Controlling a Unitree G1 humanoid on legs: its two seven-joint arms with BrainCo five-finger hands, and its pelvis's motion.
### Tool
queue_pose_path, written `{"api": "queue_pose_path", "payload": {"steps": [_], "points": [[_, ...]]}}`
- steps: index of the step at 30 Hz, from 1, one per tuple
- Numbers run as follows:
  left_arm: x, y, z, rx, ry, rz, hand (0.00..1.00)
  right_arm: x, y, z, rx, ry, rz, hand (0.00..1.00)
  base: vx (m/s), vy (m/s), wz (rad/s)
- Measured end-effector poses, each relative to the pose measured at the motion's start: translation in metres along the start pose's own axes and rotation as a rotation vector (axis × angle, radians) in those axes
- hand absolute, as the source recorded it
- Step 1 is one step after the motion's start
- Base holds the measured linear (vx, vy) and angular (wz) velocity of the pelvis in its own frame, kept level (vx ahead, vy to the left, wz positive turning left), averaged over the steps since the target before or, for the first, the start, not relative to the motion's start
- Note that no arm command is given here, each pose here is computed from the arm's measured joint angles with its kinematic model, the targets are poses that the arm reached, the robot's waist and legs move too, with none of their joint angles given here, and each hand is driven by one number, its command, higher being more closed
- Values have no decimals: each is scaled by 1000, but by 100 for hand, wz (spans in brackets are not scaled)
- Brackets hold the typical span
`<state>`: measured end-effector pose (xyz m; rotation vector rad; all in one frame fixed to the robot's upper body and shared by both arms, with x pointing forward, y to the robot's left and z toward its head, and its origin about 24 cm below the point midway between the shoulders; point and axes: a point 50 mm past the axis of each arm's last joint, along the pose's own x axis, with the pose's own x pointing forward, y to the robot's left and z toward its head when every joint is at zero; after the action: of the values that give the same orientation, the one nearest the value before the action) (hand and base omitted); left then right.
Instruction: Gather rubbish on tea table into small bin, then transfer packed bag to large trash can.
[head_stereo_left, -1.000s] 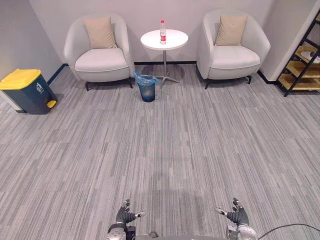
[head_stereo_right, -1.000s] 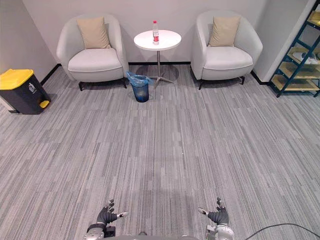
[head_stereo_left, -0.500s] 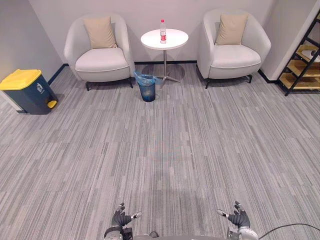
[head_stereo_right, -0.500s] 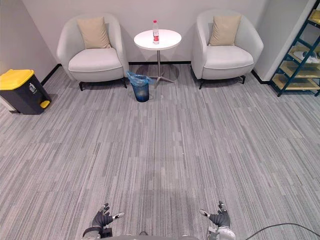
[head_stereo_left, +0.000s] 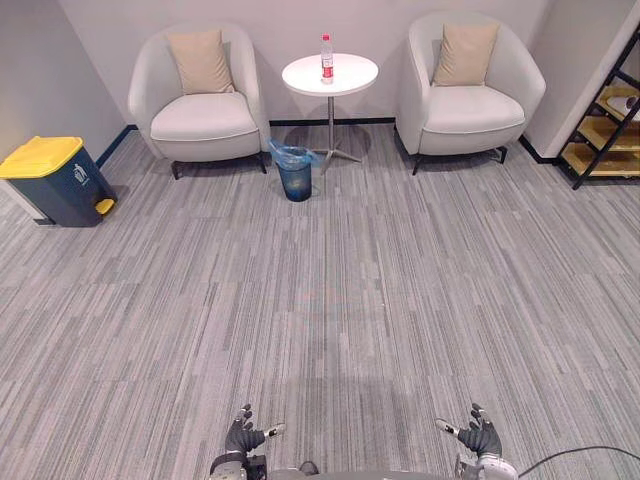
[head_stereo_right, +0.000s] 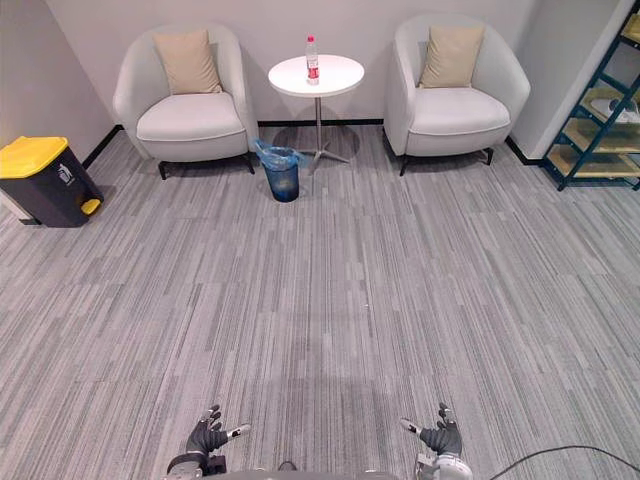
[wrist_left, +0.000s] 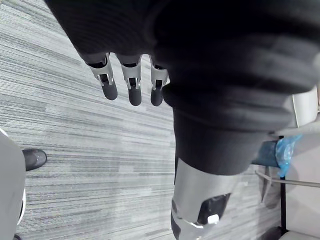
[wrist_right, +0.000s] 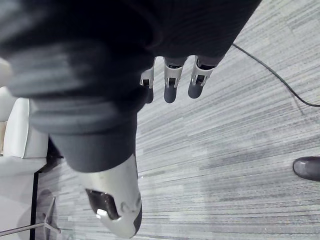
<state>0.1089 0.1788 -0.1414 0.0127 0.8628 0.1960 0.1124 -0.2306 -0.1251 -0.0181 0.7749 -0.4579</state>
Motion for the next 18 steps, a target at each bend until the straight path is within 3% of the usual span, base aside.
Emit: {"api": "queue_pose_path", "payload": {"steps": [12,18], "points": [[-3,-8,8,10,-51,-34,0,5,-4,16,-11,-55,-19,0,44,52,-12],[-2,4,17,34,-86,1,0,4,-7,13,-28,-34,-35,0,213,83,7]]}}
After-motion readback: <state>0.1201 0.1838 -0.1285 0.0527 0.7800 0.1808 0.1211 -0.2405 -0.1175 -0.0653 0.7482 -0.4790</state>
